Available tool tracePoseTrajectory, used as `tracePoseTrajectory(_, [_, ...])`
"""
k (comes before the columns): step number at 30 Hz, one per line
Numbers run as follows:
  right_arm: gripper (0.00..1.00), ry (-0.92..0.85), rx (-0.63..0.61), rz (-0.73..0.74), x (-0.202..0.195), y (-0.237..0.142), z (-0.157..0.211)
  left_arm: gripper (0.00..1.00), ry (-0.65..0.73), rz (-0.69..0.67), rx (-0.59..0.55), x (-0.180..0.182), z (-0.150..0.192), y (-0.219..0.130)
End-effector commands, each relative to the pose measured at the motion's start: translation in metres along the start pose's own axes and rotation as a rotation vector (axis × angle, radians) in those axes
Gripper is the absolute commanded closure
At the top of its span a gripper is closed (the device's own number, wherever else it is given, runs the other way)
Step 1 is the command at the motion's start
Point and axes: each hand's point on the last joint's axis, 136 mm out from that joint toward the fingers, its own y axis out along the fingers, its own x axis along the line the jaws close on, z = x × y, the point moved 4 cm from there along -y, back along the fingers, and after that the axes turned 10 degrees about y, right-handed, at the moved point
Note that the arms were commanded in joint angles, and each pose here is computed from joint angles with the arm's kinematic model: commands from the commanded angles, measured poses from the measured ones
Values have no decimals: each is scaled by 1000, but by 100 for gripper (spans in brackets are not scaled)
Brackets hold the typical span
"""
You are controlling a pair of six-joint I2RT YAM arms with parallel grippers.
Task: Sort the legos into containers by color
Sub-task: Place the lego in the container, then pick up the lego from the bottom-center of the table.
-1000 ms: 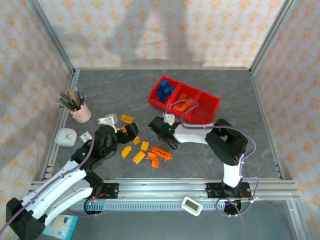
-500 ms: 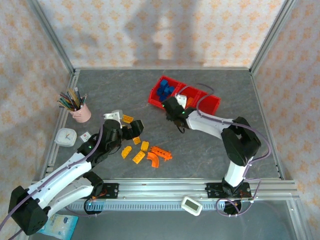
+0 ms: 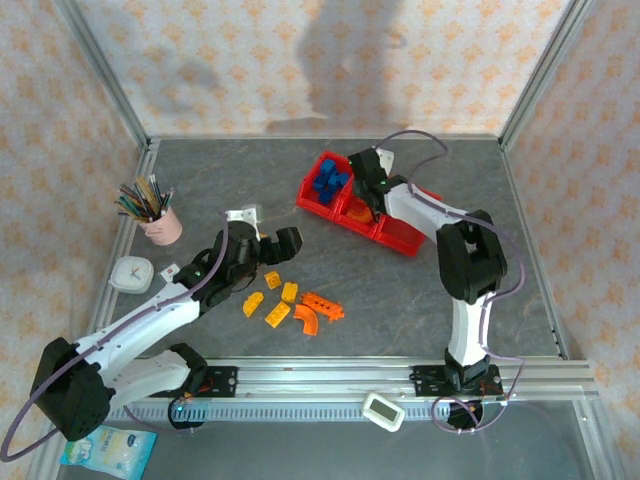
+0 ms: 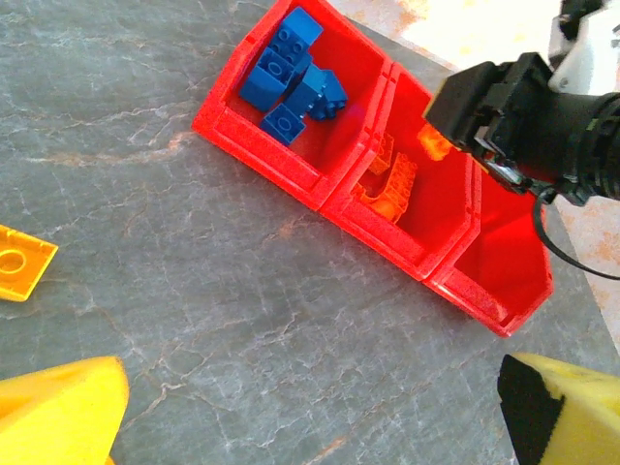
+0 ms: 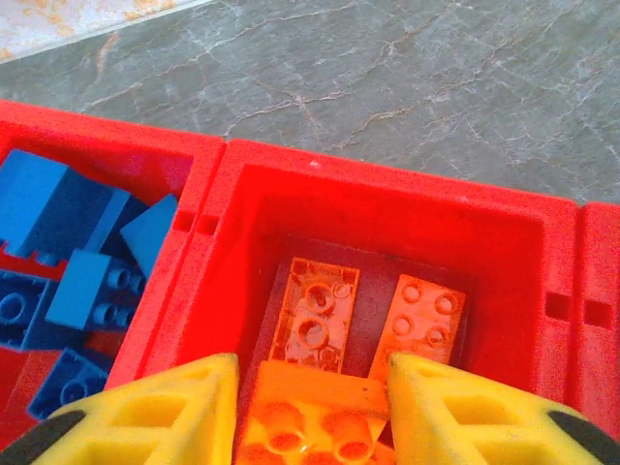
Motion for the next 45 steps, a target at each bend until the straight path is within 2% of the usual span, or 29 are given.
tracePoseTrajectory(1, [51, -32, -15, -31, 11, -10, -13, 1, 15, 42, -55, -11, -19, -2])
tracePoseTrajectory(6, [45, -33, -1, -93, 16, -30, -10, 1, 8, 49, -63, -12, -21, -4])
tracePoseTrajectory(11, [42, -77, 14, -135, 18, -60, 13, 1, 2, 41, -61, -7, -16, -10])
tracePoseTrajectory(21, [35, -249, 122, -231, 23, -114, 90, 1, -48, 12, -59, 13, 7, -31])
tracePoseTrajectory(33, [28, -531, 301, -304, 7, -154, 194, 1, -107, -26, -56, 30, 24, -50])
tracePoseTrajectory(40, [28, -628, 391, -381, -8, -175, 236, 1, -120, -51, -46, 37, 30, -55])
tracePoseTrajectory(45, [28, -686, 446, -378, -23, -179, 258, 1, -128, -53, -44, 38, 32, -55])
